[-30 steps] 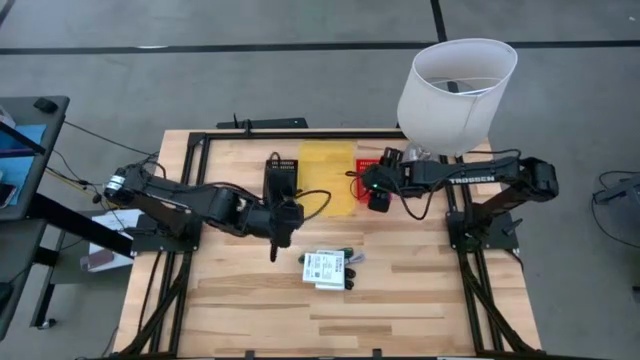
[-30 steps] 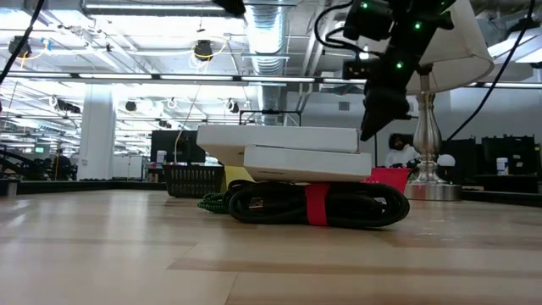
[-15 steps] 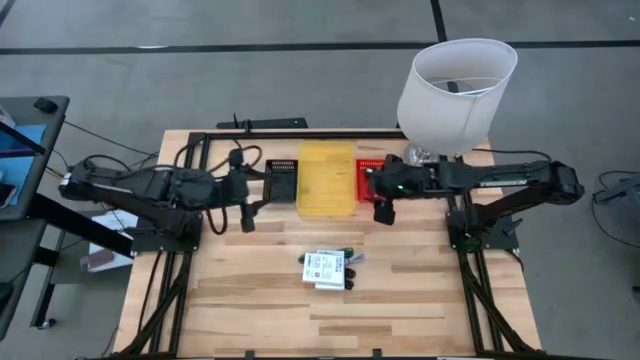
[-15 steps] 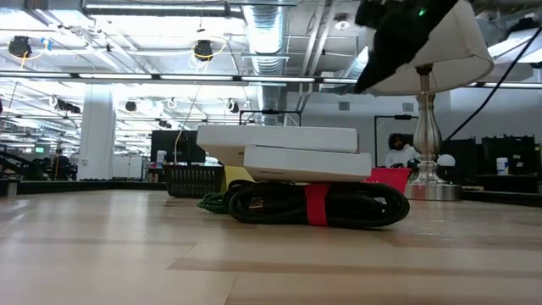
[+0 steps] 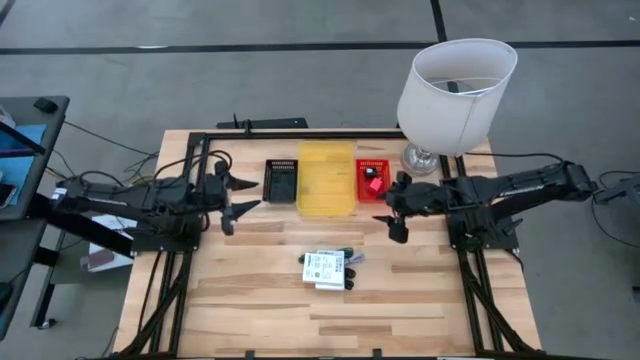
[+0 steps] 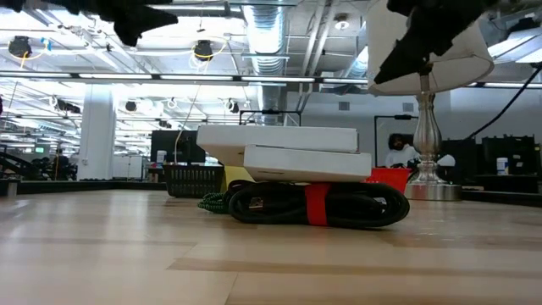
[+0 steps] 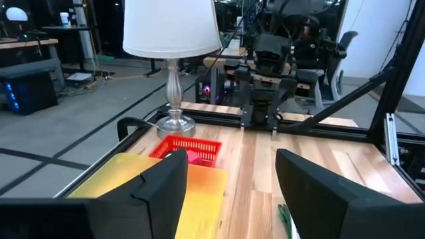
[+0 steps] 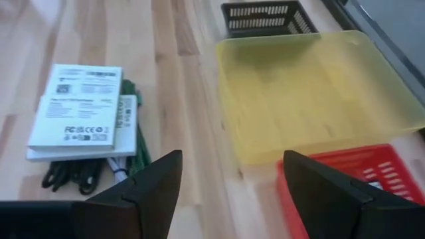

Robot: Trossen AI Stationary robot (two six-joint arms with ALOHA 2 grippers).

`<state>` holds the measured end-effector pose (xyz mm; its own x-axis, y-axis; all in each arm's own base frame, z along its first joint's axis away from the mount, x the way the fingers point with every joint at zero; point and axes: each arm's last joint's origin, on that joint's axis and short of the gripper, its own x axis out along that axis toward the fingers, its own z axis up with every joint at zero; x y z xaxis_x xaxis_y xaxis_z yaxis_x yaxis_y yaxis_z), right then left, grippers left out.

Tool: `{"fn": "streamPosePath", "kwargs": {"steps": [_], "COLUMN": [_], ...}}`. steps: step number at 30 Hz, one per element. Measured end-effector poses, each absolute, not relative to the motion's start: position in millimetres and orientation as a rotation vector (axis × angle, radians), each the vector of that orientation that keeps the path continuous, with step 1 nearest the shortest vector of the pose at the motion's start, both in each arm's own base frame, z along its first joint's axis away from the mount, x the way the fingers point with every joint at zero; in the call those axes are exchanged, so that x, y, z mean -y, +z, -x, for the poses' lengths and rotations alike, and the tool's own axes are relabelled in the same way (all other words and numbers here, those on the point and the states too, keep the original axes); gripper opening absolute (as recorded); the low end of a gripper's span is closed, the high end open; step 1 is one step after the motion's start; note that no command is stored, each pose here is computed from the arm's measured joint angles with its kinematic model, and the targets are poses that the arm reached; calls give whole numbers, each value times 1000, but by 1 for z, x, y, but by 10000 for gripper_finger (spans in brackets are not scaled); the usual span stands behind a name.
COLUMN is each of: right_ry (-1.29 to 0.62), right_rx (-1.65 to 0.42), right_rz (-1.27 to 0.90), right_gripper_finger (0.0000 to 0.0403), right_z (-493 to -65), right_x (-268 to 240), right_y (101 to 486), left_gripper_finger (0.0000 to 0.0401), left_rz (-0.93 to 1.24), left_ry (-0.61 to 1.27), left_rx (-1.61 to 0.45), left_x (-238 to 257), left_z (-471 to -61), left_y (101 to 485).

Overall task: Pick and place items into bin
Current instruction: Put the top card reader box into the black bin

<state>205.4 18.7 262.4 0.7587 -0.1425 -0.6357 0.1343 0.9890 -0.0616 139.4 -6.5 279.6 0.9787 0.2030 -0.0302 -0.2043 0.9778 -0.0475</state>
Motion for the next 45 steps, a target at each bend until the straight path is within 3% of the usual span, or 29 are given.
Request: {"fn": "streamPosePath", "kwargs": {"steps": [11,25,33,45], "right_ry": [-134,-131,-130,-294], "right_rx": [-404,-182,-179,-224], "right_rz": [-33,-165,-160,254], "right_gripper_finger": [258,258,258,258], "right_z": [-205,-241,-253,-277], "right_x": [-29,-34,-41,-81], "right_y": [228,224,212,210], "left_gripper_finger": [221,221,221,221], "left_rz": [9,-25,28,-3], "left_ry": [166,161,346,369], "left_rx": [-35,-78,-50,-89], "left_x": [7,8,1,-1], "left_z": [-134,-139,-127,-108], "left_y": [271,266,269,266]}}
